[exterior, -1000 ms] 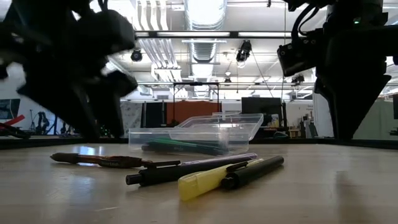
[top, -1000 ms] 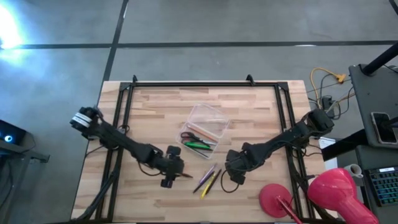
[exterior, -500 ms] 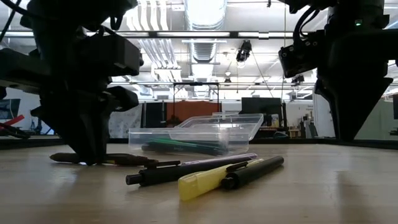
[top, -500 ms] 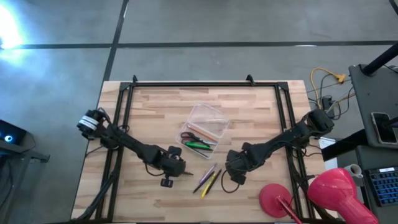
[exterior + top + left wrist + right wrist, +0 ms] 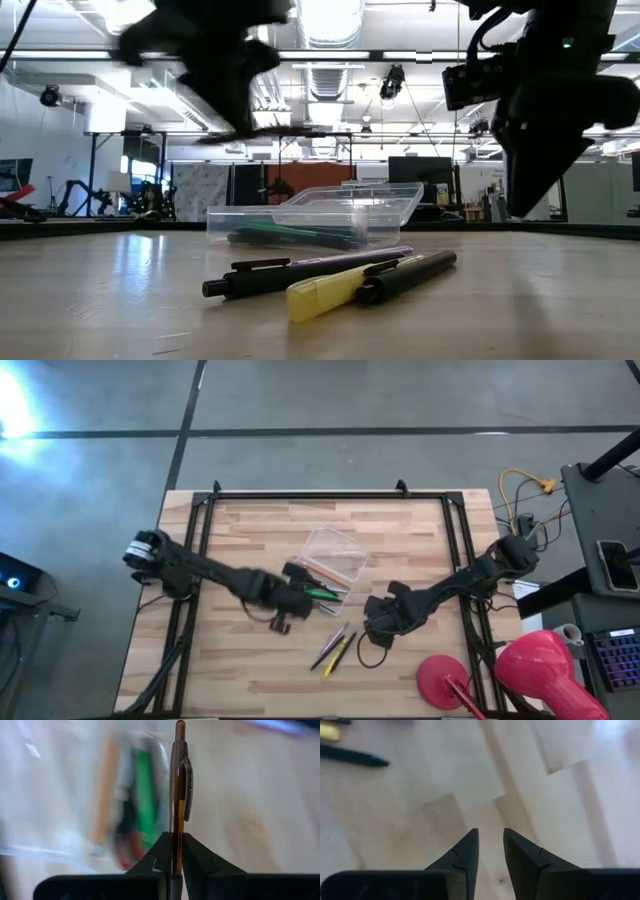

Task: Pick & place school supplies into a supply box
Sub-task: Put the brown pen into the transparent case, then put the bottom black pen into the transparent case

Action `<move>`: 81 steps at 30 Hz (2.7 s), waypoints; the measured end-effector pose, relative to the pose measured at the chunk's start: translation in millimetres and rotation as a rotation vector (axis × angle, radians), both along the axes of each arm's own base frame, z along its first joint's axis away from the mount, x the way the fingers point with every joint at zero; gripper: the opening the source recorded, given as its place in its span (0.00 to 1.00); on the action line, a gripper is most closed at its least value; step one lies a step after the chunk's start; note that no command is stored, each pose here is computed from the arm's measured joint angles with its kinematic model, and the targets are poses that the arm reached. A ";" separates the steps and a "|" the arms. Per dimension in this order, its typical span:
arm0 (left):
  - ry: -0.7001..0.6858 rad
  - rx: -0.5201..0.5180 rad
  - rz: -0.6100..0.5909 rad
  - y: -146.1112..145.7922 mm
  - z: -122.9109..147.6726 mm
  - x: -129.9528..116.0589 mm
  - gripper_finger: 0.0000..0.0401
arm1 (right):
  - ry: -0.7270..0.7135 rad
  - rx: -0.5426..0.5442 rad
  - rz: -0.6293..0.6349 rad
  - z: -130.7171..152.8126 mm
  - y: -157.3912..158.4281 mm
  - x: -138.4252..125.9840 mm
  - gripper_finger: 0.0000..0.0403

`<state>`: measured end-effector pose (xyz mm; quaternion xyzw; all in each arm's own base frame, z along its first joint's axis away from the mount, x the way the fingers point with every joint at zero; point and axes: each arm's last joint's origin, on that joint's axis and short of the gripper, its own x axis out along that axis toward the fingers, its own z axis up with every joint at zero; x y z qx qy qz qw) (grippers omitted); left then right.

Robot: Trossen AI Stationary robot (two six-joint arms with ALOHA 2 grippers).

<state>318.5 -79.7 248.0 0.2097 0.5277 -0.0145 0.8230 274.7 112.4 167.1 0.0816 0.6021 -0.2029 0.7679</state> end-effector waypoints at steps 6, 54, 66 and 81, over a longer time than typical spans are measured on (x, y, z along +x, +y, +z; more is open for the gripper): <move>-0.040 0.050 -0.080 56.4 -1.9 33.1 0.02 | 0.031 -0.060 0.000 0.8 -4.1 -6.1 0.19; -0.233 -0.585 0.775 -22.2 -28.4 -73.6 0.49 | -0.179 0.002 1.011 -41.8 21.3 55.9 0.45; -0.235 -0.585 0.766 -22.9 -28.8 -72.4 0.49 | -0.069 0.153 0.789 -57.7 18.3 68.7 0.14; -0.266 -0.540 0.764 -21.4 -29.6 -72.5 0.49 | -0.342 0.175 0.476 36.8 -29.7 65.6 0.04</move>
